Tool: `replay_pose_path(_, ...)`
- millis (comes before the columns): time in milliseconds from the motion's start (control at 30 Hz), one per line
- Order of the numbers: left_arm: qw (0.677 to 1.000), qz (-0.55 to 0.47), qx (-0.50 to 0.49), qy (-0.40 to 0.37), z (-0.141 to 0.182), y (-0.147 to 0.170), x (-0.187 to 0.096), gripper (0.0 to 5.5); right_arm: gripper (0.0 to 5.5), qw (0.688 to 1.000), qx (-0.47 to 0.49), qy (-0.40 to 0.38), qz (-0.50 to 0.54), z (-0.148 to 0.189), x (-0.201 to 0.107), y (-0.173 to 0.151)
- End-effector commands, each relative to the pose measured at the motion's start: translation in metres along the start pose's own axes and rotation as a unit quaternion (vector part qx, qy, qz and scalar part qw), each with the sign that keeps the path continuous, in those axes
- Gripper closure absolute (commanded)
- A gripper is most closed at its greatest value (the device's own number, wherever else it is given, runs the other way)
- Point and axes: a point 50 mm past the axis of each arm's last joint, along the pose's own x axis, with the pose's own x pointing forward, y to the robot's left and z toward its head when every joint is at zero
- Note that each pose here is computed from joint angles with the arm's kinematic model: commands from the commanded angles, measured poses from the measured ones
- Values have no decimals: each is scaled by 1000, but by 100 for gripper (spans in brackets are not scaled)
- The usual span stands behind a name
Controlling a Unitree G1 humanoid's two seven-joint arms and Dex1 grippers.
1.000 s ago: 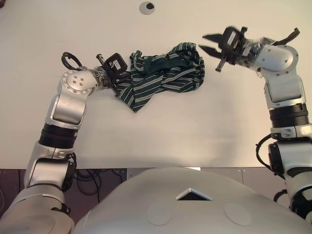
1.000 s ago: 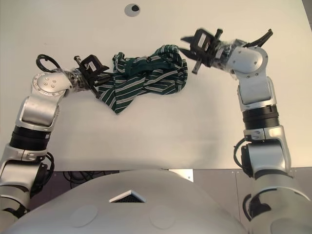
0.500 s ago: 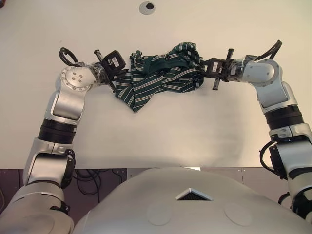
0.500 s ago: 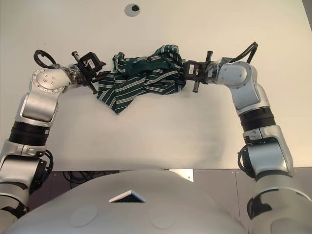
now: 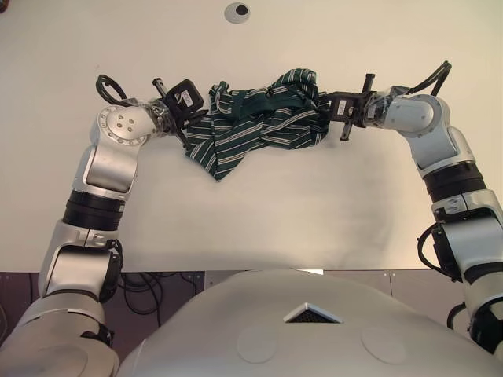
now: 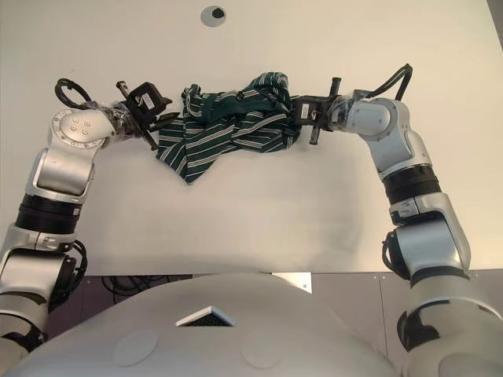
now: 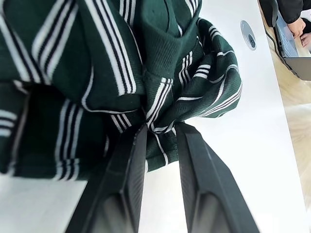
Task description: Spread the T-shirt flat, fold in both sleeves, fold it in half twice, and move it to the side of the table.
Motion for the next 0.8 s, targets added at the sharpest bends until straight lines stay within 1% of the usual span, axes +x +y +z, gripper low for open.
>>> replay_pose_path(33, 1000, 5, 6, -6, 6, 2, 1, 427, 446, 1000, -22, -5, -5, 4, -1, -4)
replay_pose_path(233, 1000, 7, 4, -5, 5, 2, 0, 427, 446, 999, -29, -18, -2, 10, -1, -2)
replay_pose_path(400, 1000, 8, 3, -5, 5, 2, -1, 427, 446, 1000, -28, -13, 0, 9, -4, 0)
replay_pose_path(600, 1000, 7, 4, -6, 5, 3, -1, 427, 446, 1000, -28, -3, 11, 6, 2, 9)
replay_pose_path(800, 1000, 7, 6, -9, 7, 3, -1, 427, 446, 999, -41, 13, -23, 2, 8, 2)
